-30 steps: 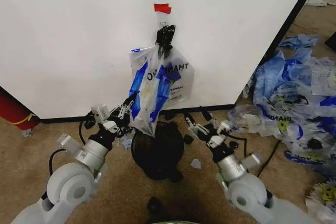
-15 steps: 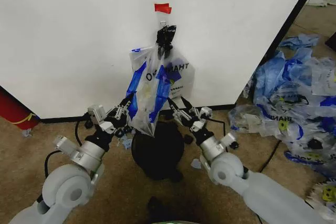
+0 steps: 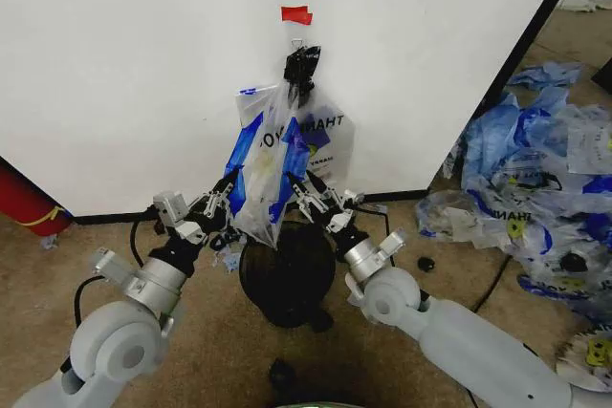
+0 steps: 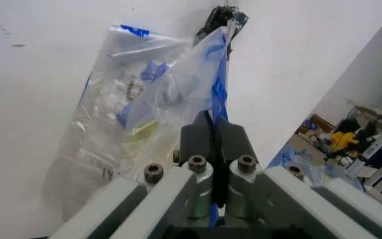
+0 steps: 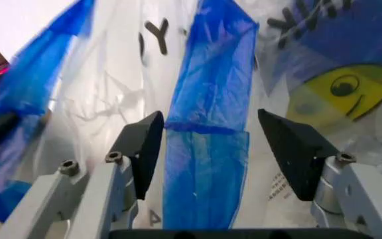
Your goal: Pick up the garbage bag from the wall and place it over the trash bin.
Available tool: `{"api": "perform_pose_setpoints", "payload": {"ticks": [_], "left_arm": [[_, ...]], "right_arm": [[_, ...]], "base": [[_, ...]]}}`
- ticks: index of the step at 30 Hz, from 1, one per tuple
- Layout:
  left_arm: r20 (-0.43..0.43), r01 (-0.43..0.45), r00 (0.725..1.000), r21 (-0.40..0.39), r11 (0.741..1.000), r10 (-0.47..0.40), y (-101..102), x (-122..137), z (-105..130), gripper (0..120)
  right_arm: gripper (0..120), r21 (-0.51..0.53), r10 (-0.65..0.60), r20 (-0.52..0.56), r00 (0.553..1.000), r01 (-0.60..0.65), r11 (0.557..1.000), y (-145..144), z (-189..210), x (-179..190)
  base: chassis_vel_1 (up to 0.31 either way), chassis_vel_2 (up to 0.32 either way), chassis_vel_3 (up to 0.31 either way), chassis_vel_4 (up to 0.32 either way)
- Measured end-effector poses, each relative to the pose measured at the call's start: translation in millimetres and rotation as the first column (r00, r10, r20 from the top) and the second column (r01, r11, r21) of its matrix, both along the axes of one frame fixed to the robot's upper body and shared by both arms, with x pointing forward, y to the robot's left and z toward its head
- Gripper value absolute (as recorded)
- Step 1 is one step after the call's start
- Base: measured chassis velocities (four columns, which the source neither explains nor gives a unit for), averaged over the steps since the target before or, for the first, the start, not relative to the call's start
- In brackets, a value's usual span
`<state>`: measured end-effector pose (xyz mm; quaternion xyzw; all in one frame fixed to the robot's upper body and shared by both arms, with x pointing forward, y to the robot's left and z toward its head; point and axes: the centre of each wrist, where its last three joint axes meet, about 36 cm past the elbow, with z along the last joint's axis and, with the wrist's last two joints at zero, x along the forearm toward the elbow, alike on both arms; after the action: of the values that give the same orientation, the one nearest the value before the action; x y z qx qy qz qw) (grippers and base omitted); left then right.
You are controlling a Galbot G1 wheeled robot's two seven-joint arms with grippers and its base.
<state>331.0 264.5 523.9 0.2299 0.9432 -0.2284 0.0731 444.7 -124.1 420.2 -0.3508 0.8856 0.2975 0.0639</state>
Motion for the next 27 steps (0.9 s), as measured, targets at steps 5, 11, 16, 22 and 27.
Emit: {"api": "perform_pose_setpoints", "payload": {"ticks": [5,11,16,22,27], "left_arm": [[0.001,-0.003,1.0,0.0,1.0,0.003,1,-2,0,0],[0.005,-0.004,1.0,-0.001,1.0,0.004,2,-1,0,0],[0.005,-0.006,1.0,-0.003,1.0,0.006,2,0,-2,0],[0.003,-0.005,1.0,-0.006,1.0,0.005,2,0,-5,0],[0.004,-0.006,1.0,-0.006,1.0,0.006,2,1,-5,0]], "right_arm": [[43,0.003,0.011,-0.004,1.0,-0.011,1.0,10,-2,4],[22,0.008,0.027,-0.005,1.0,-0.027,1.0,18,-3,2],[4,0.006,0.031,-0.002,1.0,-0.031,0.999,20,-4,1],[0,0.002,0.031,0.003,1.0,-0.031,1.0,20,-6,1],[0,0.029,0.04,0.023,0.999,-0.041,0.999,17,3,-8]], "base": [[0.0,0.0,0.0,0.0],[0.0,0.0,0.0,0.0],[0.0,0.0,0.0,0.0],[0.0,0.0,0.0,0.0],[0.0,0.0,0.0,0.0]]}}
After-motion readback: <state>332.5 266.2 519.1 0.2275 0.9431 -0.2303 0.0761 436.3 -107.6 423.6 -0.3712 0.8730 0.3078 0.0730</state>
